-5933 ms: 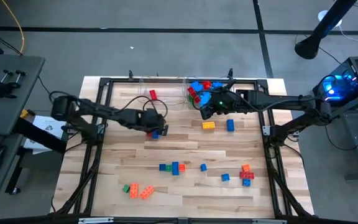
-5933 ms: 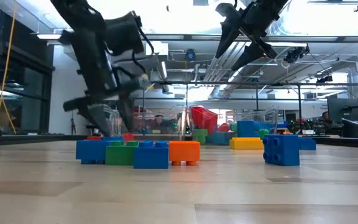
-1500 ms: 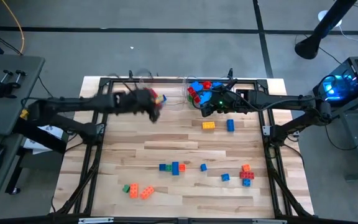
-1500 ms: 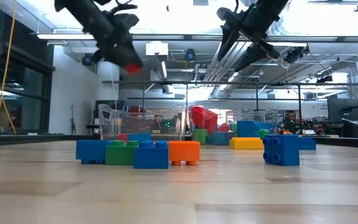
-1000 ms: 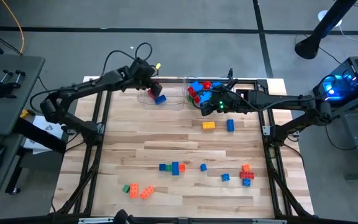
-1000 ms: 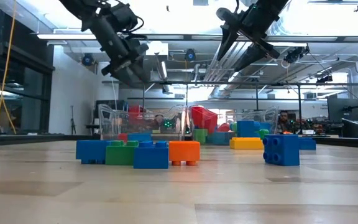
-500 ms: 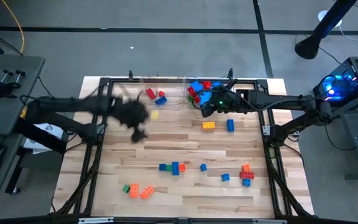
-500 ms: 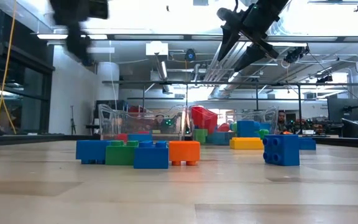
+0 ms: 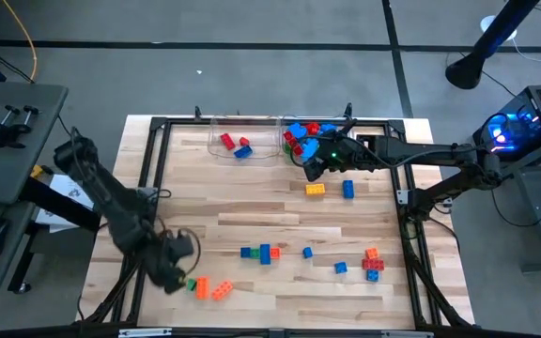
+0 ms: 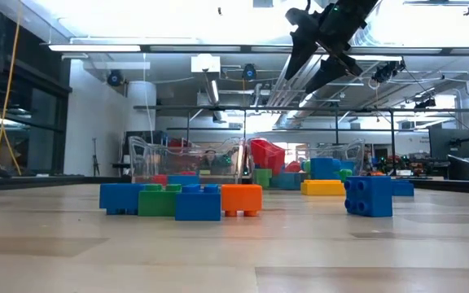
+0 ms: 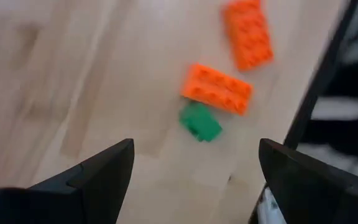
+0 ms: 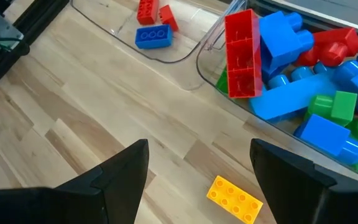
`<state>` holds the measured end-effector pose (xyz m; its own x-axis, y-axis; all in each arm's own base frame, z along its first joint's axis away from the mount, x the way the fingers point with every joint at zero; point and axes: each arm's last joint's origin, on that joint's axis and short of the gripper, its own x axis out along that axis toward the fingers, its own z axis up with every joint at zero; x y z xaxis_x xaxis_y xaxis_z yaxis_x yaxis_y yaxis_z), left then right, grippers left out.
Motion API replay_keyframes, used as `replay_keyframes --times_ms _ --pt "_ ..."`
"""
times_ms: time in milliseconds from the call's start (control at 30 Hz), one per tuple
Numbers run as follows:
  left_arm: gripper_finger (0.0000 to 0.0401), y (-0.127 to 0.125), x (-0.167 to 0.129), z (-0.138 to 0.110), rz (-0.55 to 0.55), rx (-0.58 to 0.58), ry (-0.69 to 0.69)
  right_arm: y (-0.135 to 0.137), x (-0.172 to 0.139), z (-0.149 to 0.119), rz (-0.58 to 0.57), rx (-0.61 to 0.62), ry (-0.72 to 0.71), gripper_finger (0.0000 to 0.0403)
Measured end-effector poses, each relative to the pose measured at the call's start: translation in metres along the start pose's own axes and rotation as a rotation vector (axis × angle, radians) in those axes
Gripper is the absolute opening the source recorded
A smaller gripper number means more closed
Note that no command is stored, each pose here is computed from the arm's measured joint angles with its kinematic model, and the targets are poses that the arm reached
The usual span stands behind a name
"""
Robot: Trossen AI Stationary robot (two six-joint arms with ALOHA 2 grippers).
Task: Sort blocks by size
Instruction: Put the green lego piece into the left transparent bin
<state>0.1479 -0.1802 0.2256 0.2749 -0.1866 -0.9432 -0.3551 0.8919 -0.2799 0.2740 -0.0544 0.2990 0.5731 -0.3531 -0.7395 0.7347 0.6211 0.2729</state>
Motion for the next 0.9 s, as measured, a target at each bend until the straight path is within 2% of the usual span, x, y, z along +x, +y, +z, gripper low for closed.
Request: replay_keyframes --times_ms 233,300,467,600,700,900 --pt "0.0327 -0.034 0.034 -0.017 0.107 0.653 0.043 0.0 0.0 0.0 0.0 -0.019 0.0 0.0277" --pt "0.0327 -0.035 0.046 -0.019 0.142 0.778 0.076 0.0 0.0 0.0 0.0 -0.019 0.0 0.0277" --pt "0.0327 -0.033 0.068 -0.019 0.195 0.877 0.117 0.0 0.0 0.0 -0.003 -0.018 0.002 0.0277" --pt "0.0327 -0.038 0.076 -0.014 0.153 0.913 0.088 -0.001 0.0 0.0 -0.004 -0.017 0.005 0.0277" --pt "0.0327 -0.041 0.08 -0.013 0.136 0.923 0.072 -0.001 0.0 -0.001 -0.003 -0.017 0.007 0.0277" --pt "0.0327 -0.037 0.094 -0.01 0.186 0.881 0.098 -0.001 0.0 -0.001 -0.004 -0.01 0.01 0.0277"
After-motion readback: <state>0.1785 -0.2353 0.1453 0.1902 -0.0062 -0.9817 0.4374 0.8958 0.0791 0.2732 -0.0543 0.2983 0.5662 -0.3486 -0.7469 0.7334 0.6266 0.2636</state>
